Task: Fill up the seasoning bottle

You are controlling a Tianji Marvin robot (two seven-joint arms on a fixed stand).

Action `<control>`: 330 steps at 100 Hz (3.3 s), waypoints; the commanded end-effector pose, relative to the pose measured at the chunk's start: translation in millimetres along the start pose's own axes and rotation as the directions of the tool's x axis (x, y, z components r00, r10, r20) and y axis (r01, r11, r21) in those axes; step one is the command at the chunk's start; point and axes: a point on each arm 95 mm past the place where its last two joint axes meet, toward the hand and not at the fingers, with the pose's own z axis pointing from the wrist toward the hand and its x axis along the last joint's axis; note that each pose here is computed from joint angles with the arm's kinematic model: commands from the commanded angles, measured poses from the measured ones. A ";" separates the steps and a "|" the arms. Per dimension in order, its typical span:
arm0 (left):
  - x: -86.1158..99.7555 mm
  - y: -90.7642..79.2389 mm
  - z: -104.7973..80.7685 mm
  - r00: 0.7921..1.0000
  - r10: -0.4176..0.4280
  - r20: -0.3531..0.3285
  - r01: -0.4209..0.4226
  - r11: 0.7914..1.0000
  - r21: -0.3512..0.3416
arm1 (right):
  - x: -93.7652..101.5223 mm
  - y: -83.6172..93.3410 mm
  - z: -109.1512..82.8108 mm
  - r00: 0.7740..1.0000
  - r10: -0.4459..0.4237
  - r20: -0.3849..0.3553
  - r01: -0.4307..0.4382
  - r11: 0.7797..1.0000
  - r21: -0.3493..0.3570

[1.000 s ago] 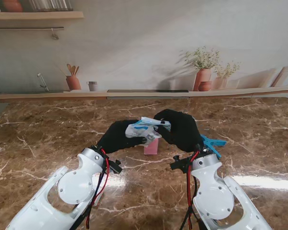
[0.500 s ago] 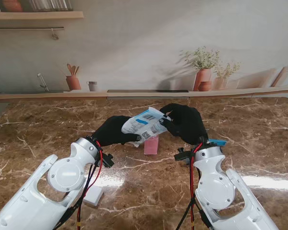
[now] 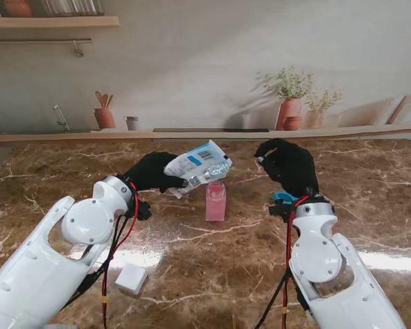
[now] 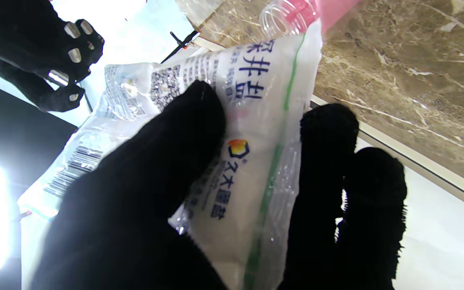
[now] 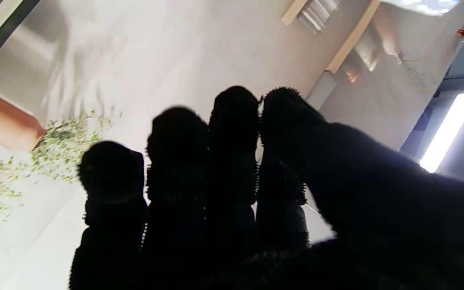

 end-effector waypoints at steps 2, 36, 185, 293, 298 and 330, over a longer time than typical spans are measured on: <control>-4.6 -3.6 3.2 1.000 0.005 0.016 -0.005 1.000 -0.003 | -17.4 -3.7 -2.3 0.998 -0.052 0.031 0.051 0.999 0.018; -19.6 -9.3 13.5 0.996 0.077 0.049 -0.074 0.996 -0.056 | -72.4 -16.3 -11.9 0.944 -0.330 0.011 0.323 0.932 0.166; 1.2 -22.2 60.7 0.754 0.652 -0.077 -0.657 0.749 -0.085 | -125.7 -26.3 -39.1 0.917 -0.380 0.120 0.342 0.904 0.255; 34.8 -32.4 83.4 0.519 0.834 -0.187 -0.855 0.504 -0.123 | -131.3 -28.7 -42.0 0.923 -0.353 0.151 0.307 0.915 0.261; 35.2 -32.5 83.5 0.515 0.836 -0.190 -0.857 0.500 -0.123 | -131.3 -28.9 -42.2 0.924 -0.352 0.152 0.306 0.915 0.263; 40.2 -29.0 84.8 0.512 0.832 -0.213 -0.859 0.499 -0.113 | -130.7 -29.5 -41.7 0.924 -0.351 0.154 0.304 0.915 0.265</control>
